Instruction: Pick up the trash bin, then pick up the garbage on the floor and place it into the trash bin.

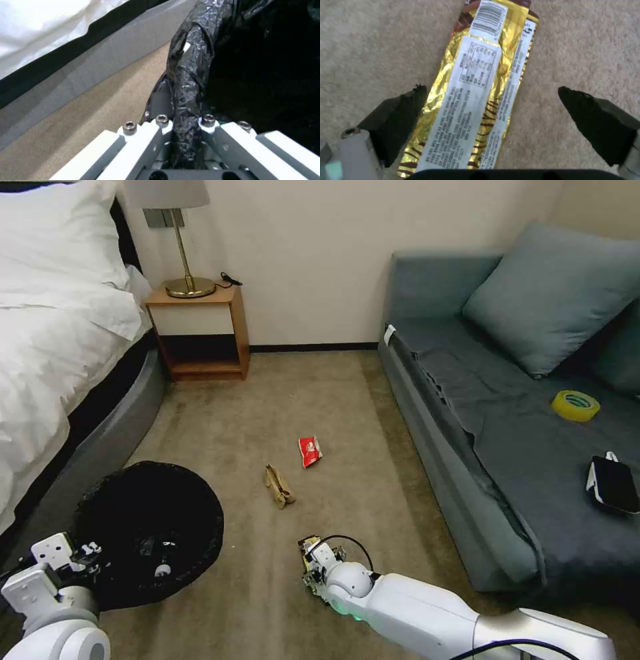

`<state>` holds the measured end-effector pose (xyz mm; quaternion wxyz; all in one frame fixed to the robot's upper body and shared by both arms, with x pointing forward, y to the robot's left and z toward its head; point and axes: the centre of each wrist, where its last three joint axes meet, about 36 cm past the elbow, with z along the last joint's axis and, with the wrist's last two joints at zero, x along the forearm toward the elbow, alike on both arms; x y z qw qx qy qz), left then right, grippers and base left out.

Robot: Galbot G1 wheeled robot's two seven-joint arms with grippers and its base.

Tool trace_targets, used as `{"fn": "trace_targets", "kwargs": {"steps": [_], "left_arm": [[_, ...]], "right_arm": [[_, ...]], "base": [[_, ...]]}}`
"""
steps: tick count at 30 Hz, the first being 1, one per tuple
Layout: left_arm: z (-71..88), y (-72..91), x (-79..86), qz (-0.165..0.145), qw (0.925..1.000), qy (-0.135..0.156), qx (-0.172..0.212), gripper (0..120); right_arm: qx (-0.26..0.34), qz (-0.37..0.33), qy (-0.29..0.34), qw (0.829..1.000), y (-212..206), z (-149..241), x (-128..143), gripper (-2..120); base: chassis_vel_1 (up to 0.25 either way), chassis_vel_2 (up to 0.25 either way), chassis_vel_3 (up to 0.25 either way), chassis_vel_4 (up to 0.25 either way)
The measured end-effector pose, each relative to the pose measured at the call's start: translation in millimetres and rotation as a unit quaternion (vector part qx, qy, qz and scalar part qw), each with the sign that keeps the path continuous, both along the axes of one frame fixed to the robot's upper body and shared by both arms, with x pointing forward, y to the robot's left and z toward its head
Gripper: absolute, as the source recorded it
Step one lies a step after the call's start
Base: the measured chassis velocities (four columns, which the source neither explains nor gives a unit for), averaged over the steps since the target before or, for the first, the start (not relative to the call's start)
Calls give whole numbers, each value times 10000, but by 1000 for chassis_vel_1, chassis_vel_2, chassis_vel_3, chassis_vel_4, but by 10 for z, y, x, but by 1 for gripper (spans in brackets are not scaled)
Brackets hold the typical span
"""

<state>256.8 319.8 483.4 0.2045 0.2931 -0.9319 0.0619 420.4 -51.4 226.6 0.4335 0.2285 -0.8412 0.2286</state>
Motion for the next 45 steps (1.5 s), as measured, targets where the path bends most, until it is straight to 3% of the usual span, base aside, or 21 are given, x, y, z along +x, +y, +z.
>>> {"fn": "trace_targets", "kwargs": {"steps": [17, 25, 27, 28, 30, 33, 35, 42, 45], "left_arm": [[18, -5, 2, 1, 10000, -15, 36, 2], [12, -18, 18, -14, 10000, -15, 41, 2], [11, -18, 19, -14, 10000, -15, 41, 2], [9, -18, 20, -15, 10000, -13, 41, 2], [7, -19, 21, -15, 10000, -10, 41, 2], [-7, -20, 26, -15, 10000, 8, 39, 2], [-10, -22, 27, -16, 10000, 13, 39, 2], [-28, -24, 32, -7, 10000, 25, 42, 2], [-33, -26, 33, -5, 10000, 26, 41, 2]], "right_arm": [[1, 16, 42, 10000, -8, -24, -55, 95], [-6, 20, 49, 10000, -46, -51, -80, 64], [-6, 19, 49, 10000, -51, -52, -81, 62], [-3, 21, 49, 10000, -62, -57, -88, 54], [1, 24, 48, 10000, -65, -56, -92, 51], [36, 51, 53, 10000, -71, -46, -109, 33], [41, 55, 55, 10000, -72, -48, -115, 30], [66, 59, 36, 10000, -94, -54, -128, 4], [74, 60, 31, 9999, -101, -57, -135, 0]], "base": [[0, 0, 0, 0], [0, 0, 0, 0], [0, 0, 0, 0], [0, 0, 0, 0], [0, 0, 0, 0], [0, 0, 0, 0], [0, 0, 0, 0], [0, 0, 0, 0], [0, 0, 0, 0]]}}
